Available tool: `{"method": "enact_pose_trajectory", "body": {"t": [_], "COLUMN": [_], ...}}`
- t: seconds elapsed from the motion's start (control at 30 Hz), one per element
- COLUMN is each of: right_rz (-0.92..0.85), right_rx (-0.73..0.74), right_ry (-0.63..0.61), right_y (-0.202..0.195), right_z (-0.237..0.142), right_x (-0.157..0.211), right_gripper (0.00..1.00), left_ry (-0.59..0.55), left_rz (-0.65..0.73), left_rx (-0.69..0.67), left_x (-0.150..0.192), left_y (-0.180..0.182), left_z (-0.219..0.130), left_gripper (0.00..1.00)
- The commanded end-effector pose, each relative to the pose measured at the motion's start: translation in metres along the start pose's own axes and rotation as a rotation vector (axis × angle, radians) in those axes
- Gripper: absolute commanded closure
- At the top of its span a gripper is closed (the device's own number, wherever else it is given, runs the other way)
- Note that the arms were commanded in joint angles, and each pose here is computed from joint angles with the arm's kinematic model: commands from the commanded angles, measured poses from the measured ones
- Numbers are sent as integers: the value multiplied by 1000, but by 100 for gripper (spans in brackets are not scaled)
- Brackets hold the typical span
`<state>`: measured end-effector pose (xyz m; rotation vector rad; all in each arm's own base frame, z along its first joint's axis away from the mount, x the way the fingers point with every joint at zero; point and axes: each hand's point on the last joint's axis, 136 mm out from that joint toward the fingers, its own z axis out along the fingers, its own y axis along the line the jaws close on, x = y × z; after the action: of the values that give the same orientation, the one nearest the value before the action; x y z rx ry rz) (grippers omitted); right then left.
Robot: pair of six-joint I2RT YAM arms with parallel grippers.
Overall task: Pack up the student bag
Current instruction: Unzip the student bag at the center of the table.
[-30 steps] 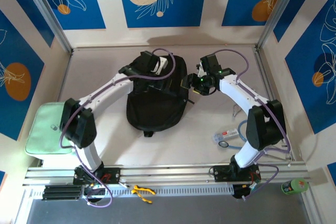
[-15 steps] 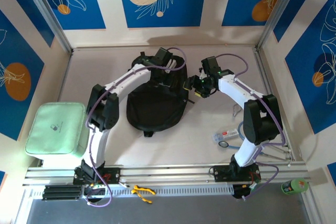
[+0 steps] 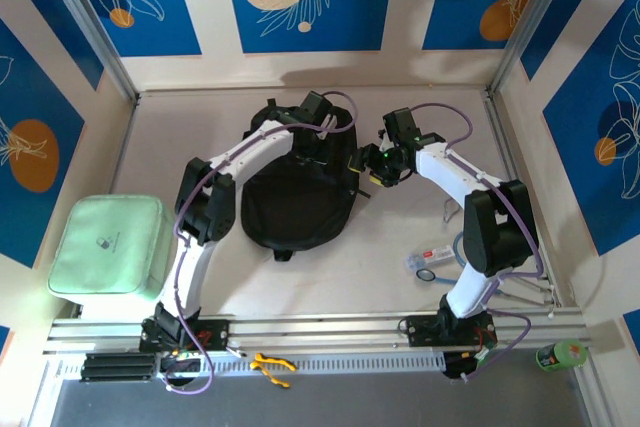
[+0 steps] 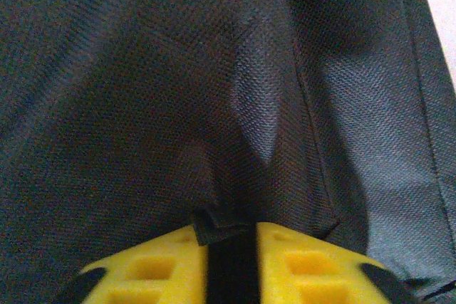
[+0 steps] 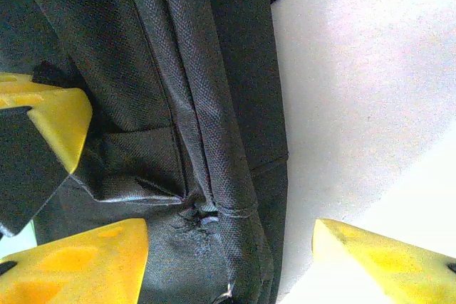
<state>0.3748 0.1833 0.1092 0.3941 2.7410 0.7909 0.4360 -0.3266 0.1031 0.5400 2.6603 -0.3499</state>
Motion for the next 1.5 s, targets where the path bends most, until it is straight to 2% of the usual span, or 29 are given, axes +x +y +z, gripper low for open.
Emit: {"method": "enact_pose_trajectory", "body": {"t": [0.0, 0.07, 0.3, 0.47, 0.67, 0.77, 0.9, 0.97, 1.2, 1.3, 1.47], "right_rz": [6, 4, -5, -30, -52, -57, -40, -33, -21, -47, -173], "right_rx": [-23, -23, -6, 41, 100, 149, 297, 356, 419, 418, 392], "right_ry": [9, 12, 19, 37, 70, 78, 85, 74, 29, 16, -3], "right_y": [4, 5, 3, -1, -5, -11, -35, -46, -63, -63, -50], "right_z": [-6, -5, 0, 12, 31, 40, 49, 51, 45, 43, 42], "right_x": [5, 6, 7, 8, 9, 10, 10, 10, 1, -6, -17], "right_gripper": [37, 38, 38, 38, 38, 42, 66, 73, 76, 79, 80], "left_ry": [-23, -42, -118, -158, -147, -135, -127, -135, -141, -143, -105], "left_rz": [-2, -1, -13, -3, 5, -35, -114, -148, -261, -284, -308], "left_rx": [-17, -17, 51, 142, 92, 7, -148, -202, -265, -276, -254], "left_x": [-8, -13, -24, -21, -8, -2, 4, 6, 23, 34, 62], "left_y": [1, 0, -13, -26, -13, 6, 50, 71, 130, 142, 140], "left_z": [-7, -14, -47, -63, -61, -56, -54, -57, -72, -79, -78], "left_gripper": [85, 90, 100, 100, 100, 100, 100, 100, 100, 100, 100]}}
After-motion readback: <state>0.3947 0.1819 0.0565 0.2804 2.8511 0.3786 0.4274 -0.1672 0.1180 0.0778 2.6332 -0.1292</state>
